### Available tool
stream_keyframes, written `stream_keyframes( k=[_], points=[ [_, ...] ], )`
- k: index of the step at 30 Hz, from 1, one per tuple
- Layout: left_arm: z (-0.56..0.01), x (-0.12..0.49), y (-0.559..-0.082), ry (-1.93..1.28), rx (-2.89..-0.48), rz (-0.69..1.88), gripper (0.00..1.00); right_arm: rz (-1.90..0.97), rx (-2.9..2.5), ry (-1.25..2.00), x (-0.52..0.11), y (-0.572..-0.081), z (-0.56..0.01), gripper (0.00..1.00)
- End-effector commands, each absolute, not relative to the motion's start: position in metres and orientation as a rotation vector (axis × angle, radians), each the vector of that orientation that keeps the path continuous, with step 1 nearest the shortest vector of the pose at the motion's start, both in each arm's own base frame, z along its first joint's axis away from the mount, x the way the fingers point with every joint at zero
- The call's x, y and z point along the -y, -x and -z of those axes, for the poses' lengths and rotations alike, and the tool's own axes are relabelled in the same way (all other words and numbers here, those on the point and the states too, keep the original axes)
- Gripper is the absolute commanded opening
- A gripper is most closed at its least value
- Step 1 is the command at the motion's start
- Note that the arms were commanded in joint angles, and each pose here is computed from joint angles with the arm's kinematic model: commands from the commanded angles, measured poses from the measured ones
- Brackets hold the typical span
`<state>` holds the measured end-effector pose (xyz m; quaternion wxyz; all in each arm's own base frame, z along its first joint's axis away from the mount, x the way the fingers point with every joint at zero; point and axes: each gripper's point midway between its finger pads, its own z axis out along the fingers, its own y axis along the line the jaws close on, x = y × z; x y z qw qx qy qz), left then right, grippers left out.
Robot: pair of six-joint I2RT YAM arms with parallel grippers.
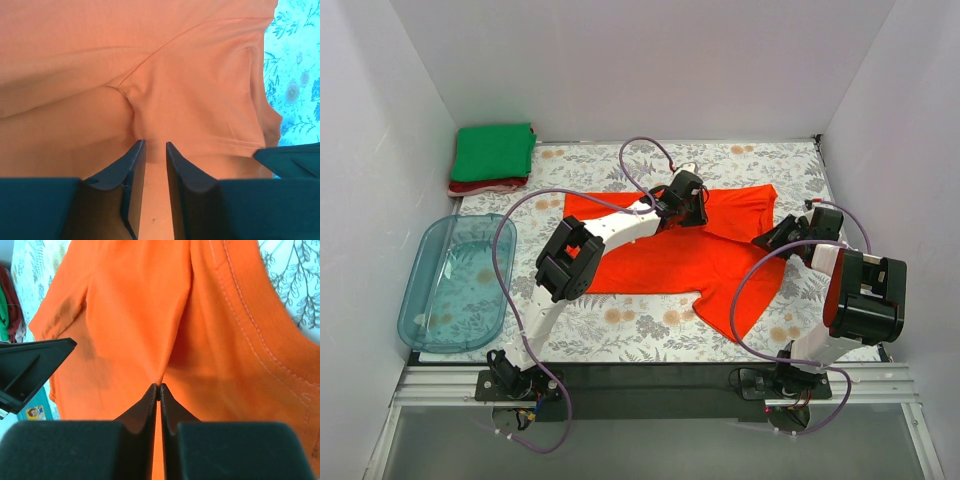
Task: Fold and stack the t-shirts
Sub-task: Fold the tshirt
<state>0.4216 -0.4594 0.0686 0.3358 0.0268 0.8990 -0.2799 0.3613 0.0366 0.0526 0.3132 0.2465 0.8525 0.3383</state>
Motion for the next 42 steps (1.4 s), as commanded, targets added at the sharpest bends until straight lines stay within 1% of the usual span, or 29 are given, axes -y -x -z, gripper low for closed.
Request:
stream_keyframes(
  k=[1,2,3,5,6,8,9,10,15,18,21,23,32,36,42],
  points=[
    [-0.099,0.460,-0.424,-0.046,-2.310,0.753,0.26,-0.865,-2.260,-0.632,-0.031,-0.366,-0.054,0.13],
    [-0.099,0.459,-0.424,-0.033,-2.312,0.757,0.33,-0.864,-2.263,-0.631,-0.031,-0.365,-0.054,0.14],
    [-0.097,0.459,-0.423,-0.028,-2.317,0.756,0.36,-0.859,-2.260,-0.628,-0.031,-0.365,-0.054,0.20],
    [-0.099,0.458,-0.421,-0.022,-2.318,0.758,0.41,-0.834,-2.260,-0.629,-0.028,-0.365,-0.055,0.24],
    [-0.101,0.456,-0.421,-0.008,-2.314,0.754,0.42,-0.823,-2.255,-0.623,-0.027,-0.366,-0.058,0.27],
    [-0.102,0.452,-0.422,0.003,-2.310,0.738,0.45,-0.775,-2.253,-0.619,-0.021,-0.366,-0.059,0.29],
    [-0.107,0.449,-0.425,0.018,-2.295,0.726,0.48,-0.754,-2.241,-0.611,-0.019,-0.368,-0.064,0.31],
    [-0.107,0.446,-0.425,0.024,-2.295,0.721,0.49,-0.726,-2.234,-0.616,-0.015,-0.370,-0.066,0.32],
    [-0.117,0.434,-0.431,0.062,-2.287,0.733,0.49,-0.736,-2.225,-0.572,-0.015,-0.377,-0.072,0.35],
    [-0.114,0.442,-0.425,0.050,-2.313,0.792,0.49,-0.781,-2.233,-0.581,-0.020,-0.380,-0.068,0.38],
    [-0.108,0.458,-0.416,0.033,-2.354,0.904,0.49,-0.813,-2.237,-0.587,-0.023,-0.381,-0.065,0.38],
    [-0.098,0.464,-0.414,0.038,-2.381,0.929,0.49,-0.836,-2.239,-0.597,-0.026,-0.379,-0.062,0.38],
    [-0.085,0.472,-0.415,0.038,-2.401,0.962,0.46,-0.888,-2.232,-0.640,-0.032,-0.374,-0.053,0.43],
    [-0.080,0.474,-0.416,0.039,-2.407,0.957,0.43,-0.902,-2.239,-0.661,-0.034,-0.372,-0.047,0.43],
    [-0.071,0.475,-0.418,0.041,-2.417,0.948,0.41,-0.918,-2.243,-0.681,-0.035,-0.370,-0.040,0.43]
  ],
)
